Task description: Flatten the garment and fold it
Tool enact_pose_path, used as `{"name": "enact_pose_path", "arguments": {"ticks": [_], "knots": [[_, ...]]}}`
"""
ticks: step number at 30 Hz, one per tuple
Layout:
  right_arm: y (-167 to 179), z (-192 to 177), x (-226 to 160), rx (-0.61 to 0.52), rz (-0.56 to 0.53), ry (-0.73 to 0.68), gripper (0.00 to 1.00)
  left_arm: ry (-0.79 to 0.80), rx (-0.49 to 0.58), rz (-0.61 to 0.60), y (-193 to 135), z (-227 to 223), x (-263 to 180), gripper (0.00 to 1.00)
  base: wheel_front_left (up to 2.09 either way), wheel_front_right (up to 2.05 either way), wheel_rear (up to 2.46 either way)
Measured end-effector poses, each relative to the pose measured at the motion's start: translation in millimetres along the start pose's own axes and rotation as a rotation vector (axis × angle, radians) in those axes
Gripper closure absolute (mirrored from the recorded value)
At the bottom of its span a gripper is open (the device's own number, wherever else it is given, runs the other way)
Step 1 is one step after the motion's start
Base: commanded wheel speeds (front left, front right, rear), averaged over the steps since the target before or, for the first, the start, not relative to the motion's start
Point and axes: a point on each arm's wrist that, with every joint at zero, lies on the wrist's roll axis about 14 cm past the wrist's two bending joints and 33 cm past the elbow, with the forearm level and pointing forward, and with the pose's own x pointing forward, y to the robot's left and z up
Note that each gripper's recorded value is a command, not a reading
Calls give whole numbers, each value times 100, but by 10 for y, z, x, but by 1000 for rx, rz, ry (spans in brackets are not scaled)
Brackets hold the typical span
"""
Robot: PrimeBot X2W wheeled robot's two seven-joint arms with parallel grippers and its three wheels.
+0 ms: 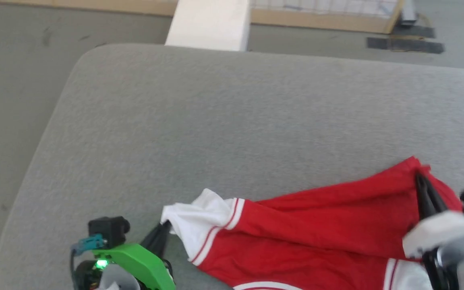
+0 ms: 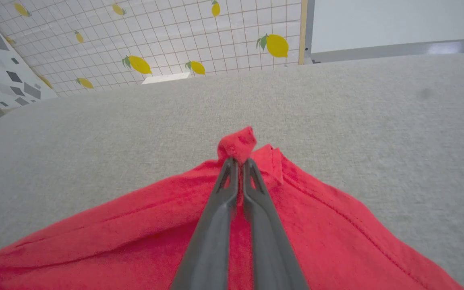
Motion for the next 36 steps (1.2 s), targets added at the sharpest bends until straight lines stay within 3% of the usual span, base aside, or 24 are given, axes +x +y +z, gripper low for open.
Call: {"name": "enact_pose_path", "arguments": {"ticks": [5,11,12,17,28,31,36], "knots": [[-175,155,-393,17,-57,-63,100,-129,67,-59,-145,355,64,100,0,0,0],[-159,661,-514,-59,-42,-121,100,-287,116,-263,-637,1063,215,100,0,0,0],[-133,1049,-416,-156,-12,-155,100,-367,113,-353,-866,1535,310,100,0,0,0],[59,1601,-82,-320,58,-168,100,-417,195,-425,-1088,2155,603,100,0,0,0],[333,2296,1025,-530,103,-161,100,-587,388,-339,-1173,3316,1437,100,0,0,0],[322,2500,1333,-571,66,-186,100,-664,362,-290,-1087,3641,1643,100,0,0,0],[341,2941,1692,-551,13,-351,100,-860,249,-258,-1000,4110,1828,100,0,0,0]]}}
